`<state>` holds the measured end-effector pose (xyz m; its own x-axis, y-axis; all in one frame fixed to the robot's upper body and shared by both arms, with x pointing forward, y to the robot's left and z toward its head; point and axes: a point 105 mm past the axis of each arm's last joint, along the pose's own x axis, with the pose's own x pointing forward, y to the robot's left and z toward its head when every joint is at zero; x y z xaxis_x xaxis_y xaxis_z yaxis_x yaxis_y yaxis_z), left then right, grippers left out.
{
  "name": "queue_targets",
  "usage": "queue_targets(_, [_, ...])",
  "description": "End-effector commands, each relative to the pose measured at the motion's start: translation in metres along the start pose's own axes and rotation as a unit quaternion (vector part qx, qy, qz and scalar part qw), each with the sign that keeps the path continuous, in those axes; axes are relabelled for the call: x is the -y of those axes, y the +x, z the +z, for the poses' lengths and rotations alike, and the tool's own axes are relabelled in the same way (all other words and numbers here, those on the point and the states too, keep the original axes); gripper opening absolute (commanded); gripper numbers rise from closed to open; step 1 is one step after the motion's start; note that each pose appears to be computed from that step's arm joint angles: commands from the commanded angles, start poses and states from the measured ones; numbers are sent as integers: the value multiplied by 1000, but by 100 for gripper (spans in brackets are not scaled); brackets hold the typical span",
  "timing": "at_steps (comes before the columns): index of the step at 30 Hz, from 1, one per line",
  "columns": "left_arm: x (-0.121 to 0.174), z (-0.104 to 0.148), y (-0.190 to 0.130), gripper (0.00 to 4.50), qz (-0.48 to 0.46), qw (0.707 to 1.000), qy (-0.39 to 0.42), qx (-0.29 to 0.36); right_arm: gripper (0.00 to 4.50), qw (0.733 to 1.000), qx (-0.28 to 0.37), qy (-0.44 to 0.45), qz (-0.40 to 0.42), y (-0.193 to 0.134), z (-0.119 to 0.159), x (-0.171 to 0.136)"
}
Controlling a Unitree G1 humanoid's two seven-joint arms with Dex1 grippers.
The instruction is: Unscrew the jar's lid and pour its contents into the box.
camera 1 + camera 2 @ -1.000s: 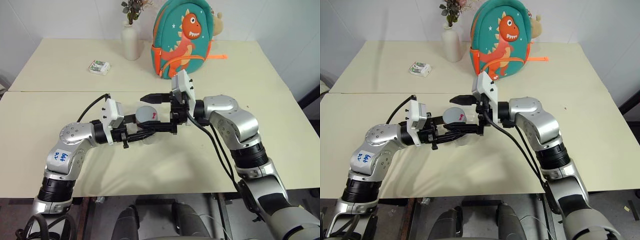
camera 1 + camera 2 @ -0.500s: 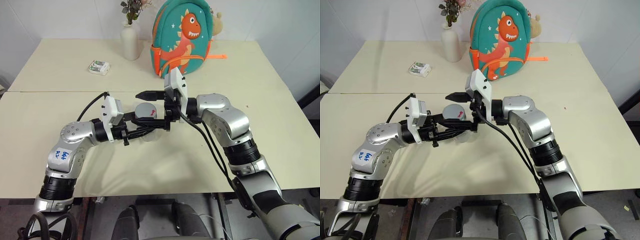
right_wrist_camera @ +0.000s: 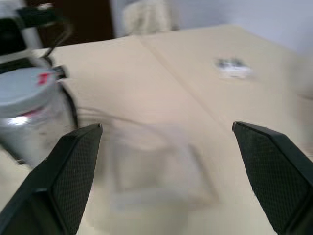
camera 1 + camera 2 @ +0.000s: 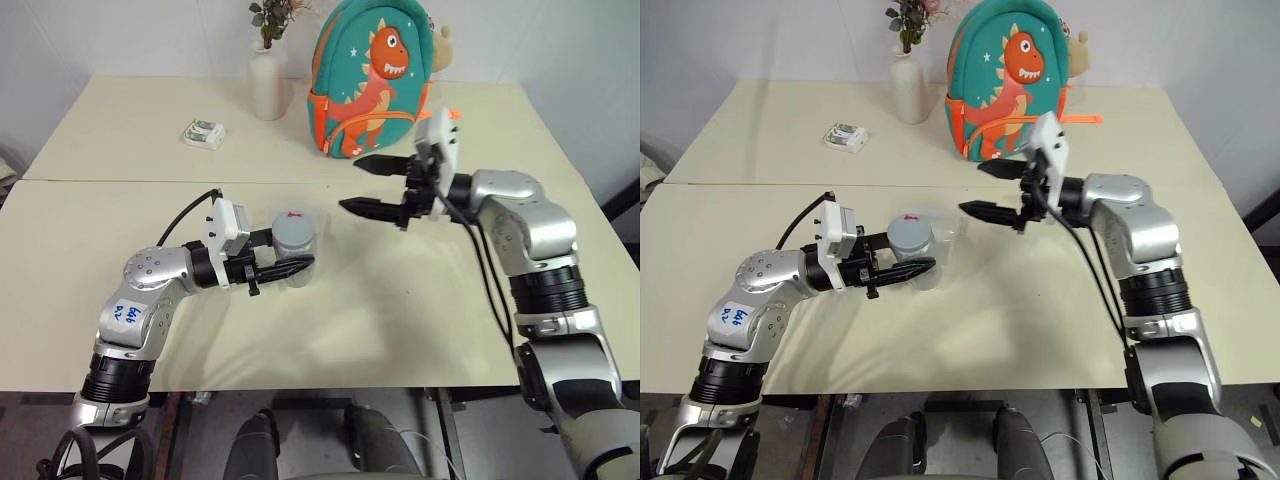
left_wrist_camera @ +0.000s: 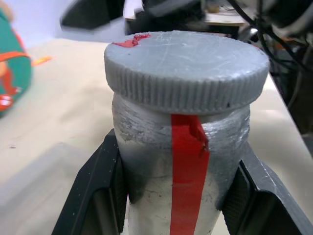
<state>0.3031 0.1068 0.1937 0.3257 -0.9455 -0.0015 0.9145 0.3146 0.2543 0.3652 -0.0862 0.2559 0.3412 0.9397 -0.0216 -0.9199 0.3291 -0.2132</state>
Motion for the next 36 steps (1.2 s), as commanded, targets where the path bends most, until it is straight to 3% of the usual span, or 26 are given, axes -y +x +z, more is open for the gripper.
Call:
queue_targets(1, [3, 11, 2, 201, -12, 1000, 23, 18, 448, 1000, 9, -7, 16, -9, 4, -2])
queue_targets(5, [2, 11, 2, 201, -11, 999, 24, 18, 448, 998, 15, -4, 56, -10, 6, -13])
queue_targets(9, [1, 11, 1, 201, -11, 999, 24, 17, 448, 990, 46, -11, 134, 11, 26, -48])
queue_targets(19, [3, 17, 4, 201, -18, 999, 31, 18, 448, 985, 35, -14, 168, 48, 25, -86])
queue_targets(28, [3, 21, 5, 201, -21, 999, 31, 16, 448, 988, 41, -21, 146, 66, 23, -81])
queue_targets(36, [3, 20, 6, 201, -20, 999, 29, 17, 448, 992, 36, -25, 119, 61, 21, -64])
